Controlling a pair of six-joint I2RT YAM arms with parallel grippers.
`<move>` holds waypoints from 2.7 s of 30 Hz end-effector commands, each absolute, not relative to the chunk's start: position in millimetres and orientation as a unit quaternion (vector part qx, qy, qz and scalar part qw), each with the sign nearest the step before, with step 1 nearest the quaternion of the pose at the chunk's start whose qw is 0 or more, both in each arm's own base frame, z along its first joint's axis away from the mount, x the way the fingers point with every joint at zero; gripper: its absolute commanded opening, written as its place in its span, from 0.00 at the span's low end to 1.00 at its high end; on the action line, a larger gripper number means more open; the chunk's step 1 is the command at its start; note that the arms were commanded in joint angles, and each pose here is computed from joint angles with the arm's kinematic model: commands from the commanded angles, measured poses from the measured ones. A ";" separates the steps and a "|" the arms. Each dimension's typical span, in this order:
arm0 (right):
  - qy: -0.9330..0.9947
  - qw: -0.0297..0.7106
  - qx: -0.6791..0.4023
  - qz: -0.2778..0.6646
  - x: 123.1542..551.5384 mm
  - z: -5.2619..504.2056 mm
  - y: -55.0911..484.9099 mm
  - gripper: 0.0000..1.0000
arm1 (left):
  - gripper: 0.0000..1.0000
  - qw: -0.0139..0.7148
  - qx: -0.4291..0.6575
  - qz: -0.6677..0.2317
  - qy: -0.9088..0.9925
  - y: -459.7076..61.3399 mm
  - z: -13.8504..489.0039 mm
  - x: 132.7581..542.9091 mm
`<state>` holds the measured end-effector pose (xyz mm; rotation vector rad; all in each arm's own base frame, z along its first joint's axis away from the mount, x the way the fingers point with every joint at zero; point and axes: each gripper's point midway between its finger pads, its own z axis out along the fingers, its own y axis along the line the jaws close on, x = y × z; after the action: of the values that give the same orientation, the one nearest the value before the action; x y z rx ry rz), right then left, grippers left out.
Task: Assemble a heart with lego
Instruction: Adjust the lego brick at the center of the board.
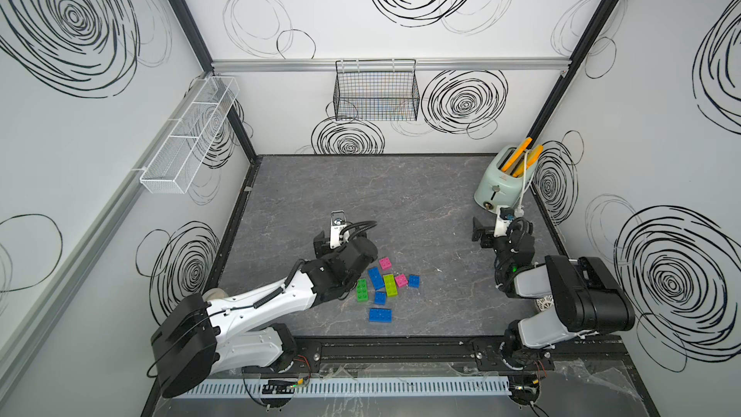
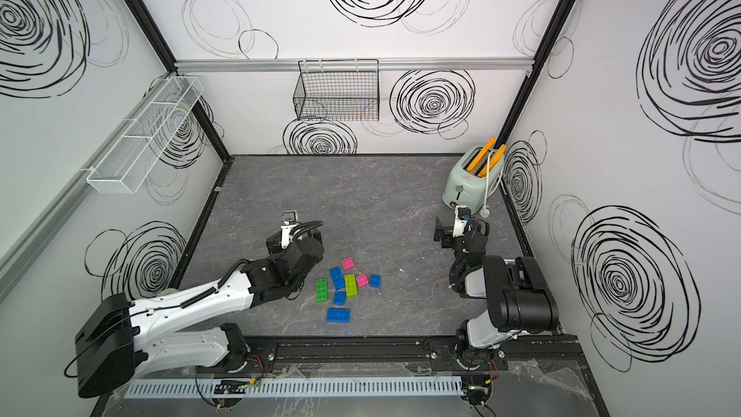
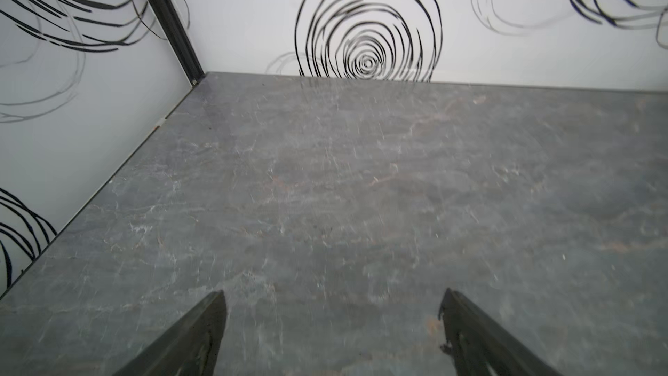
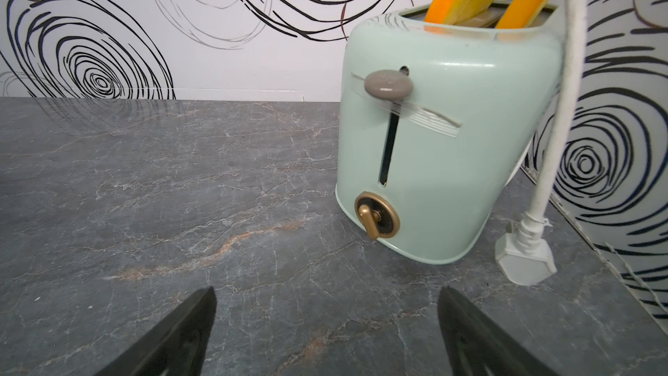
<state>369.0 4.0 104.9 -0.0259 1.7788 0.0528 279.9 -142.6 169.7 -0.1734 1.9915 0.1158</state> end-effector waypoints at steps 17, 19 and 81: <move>0.789 0.613 -0.033 0.014 387.6 128.4 16.1 0.99 | 0.97 0.545 -0.053 -0.085 0.832 -127.4 155.4 224.9; 0.814 0.580 -0.023 0.025 394.3 131.4 23.9 0.98 | 0.97 0.542 -0.060 -0.086 0.834 -124.5 151.3 224.9; 0.901 0.231 -0.364 0.044 185.3 15.4 309.6 0.52 | 0.97 0.548 -0.128 -0.110 0.819 -87.8 140.2 244.5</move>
<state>190.3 334.8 36.1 -0.9687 2.4199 0.2689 243.3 -89.5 139.2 -0.2682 1.9592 -0.2417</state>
